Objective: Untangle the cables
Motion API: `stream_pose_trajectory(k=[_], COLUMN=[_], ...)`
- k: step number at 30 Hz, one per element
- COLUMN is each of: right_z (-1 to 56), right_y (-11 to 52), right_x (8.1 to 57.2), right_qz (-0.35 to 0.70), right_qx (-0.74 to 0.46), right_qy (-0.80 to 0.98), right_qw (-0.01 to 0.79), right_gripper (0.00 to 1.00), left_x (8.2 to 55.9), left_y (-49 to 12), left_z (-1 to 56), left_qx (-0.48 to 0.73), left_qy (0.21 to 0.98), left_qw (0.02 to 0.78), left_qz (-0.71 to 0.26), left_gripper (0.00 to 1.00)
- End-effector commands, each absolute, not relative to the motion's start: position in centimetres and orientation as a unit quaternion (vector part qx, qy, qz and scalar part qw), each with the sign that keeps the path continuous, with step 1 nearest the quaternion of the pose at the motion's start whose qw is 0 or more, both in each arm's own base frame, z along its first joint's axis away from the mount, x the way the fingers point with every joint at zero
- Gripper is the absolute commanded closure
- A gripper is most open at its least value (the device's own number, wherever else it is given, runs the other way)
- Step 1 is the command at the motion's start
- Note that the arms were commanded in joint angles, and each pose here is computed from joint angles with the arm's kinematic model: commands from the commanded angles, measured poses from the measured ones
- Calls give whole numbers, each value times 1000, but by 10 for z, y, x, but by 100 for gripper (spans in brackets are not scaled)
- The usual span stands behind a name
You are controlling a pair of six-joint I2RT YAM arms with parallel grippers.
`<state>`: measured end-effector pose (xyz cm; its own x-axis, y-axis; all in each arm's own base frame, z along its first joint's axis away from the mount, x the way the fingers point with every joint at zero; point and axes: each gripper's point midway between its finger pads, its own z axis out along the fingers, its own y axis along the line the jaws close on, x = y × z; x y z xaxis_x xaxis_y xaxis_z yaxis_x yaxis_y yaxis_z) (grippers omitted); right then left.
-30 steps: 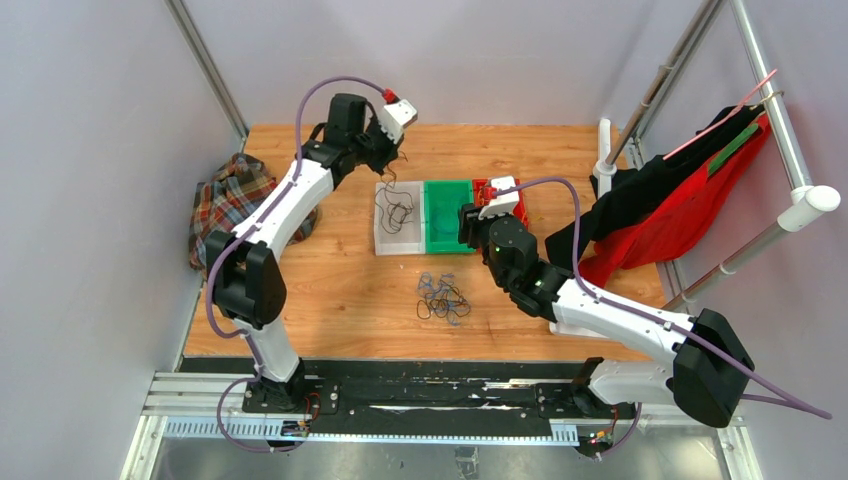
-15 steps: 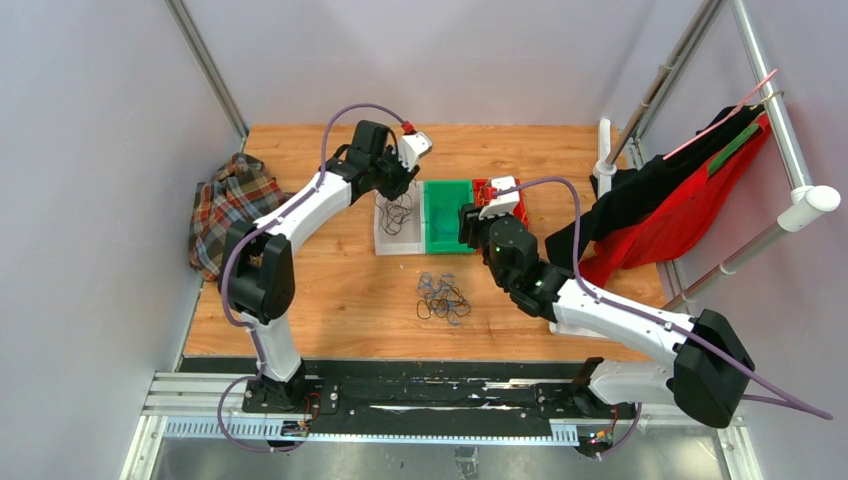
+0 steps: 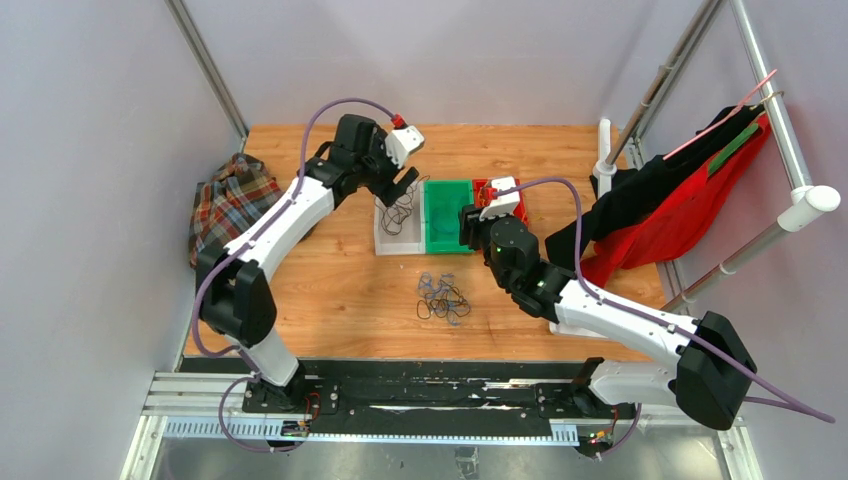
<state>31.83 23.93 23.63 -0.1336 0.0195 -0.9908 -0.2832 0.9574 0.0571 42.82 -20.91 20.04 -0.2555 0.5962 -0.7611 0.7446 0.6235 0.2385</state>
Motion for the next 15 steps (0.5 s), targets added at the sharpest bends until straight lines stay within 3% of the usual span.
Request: stream_pose_trajectory(k=[1, 15], right_z=[245, 234], right_y=[235, 234], right_x=[320, 320], right_qz=[125, 114], right_qx=[-74, -76], right_qy=[741, 748], right_qw=[656, 649], right_gripper=[50, 50], left_x=[415, 483], left_y=[-205, -261], left_z=[212, 194], left_qx=[434, 362], left_qy=[778, 805], left_qw=[446, 434], left_qz=[-89, -178], left_gripper=[21, 26])
